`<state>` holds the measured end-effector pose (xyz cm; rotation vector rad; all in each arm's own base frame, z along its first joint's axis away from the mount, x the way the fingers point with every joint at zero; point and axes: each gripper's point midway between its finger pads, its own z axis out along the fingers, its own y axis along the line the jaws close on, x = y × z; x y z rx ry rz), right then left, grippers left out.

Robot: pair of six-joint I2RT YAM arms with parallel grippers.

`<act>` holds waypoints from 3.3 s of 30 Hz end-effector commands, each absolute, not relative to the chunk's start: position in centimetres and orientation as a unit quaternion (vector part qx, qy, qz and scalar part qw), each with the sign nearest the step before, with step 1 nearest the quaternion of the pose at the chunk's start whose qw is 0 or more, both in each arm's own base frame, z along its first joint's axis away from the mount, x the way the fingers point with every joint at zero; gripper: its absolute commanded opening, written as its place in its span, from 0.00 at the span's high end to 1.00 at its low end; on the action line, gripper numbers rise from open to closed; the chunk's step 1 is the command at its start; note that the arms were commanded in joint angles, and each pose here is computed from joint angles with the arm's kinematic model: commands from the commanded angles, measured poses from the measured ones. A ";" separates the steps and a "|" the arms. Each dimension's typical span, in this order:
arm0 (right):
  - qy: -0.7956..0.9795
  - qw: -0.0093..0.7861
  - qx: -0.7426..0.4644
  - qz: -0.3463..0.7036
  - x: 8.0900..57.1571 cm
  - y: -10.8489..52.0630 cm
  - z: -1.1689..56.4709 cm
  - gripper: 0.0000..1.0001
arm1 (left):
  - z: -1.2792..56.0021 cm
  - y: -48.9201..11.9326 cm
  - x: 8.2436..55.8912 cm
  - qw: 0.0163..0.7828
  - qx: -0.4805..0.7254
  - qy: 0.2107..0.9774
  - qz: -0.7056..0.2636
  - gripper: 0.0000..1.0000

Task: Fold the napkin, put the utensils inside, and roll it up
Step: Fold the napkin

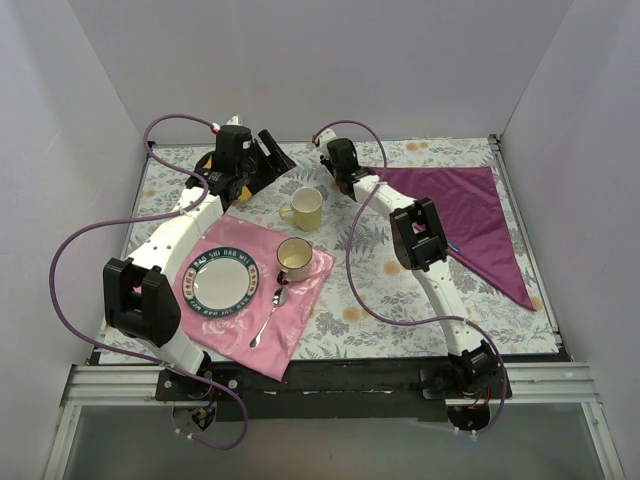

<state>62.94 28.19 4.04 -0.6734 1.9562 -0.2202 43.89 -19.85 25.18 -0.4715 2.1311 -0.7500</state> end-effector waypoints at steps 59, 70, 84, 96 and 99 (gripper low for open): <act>0.856 0.506 0.103 -0.022 46.9 9.1 15.3 0.99 | 28.5 -20.5 38.8 0.393 -0.169 0.824 -0.371 0.32; 0.859 0.506 0.072 -0.023 45.1 6.0 14.8 0.99 | 28.4 -20.6 38.6 0.389 -0.169 0.825 -0.373 0.32; 0.868 0.494 0.036 -0.030 42.9 3.1 13.4 0.94 | 28.2 -20.7 38.4 0.385 -0.168 0.826 -0.376 0.32; 0.872 0.486 0.020 -0.045 41.4 0.7 11.9 0.89 | 28.2 -20.7 38.3 0.384 -0.167 0.826 -0.378 0.32; 0.876 0.480 0.019 -0.046 41.2 0.2 11.2 0.89 | 28.2 -20.8 38.3 0.383 -0.167 0.826 -0.379 0.32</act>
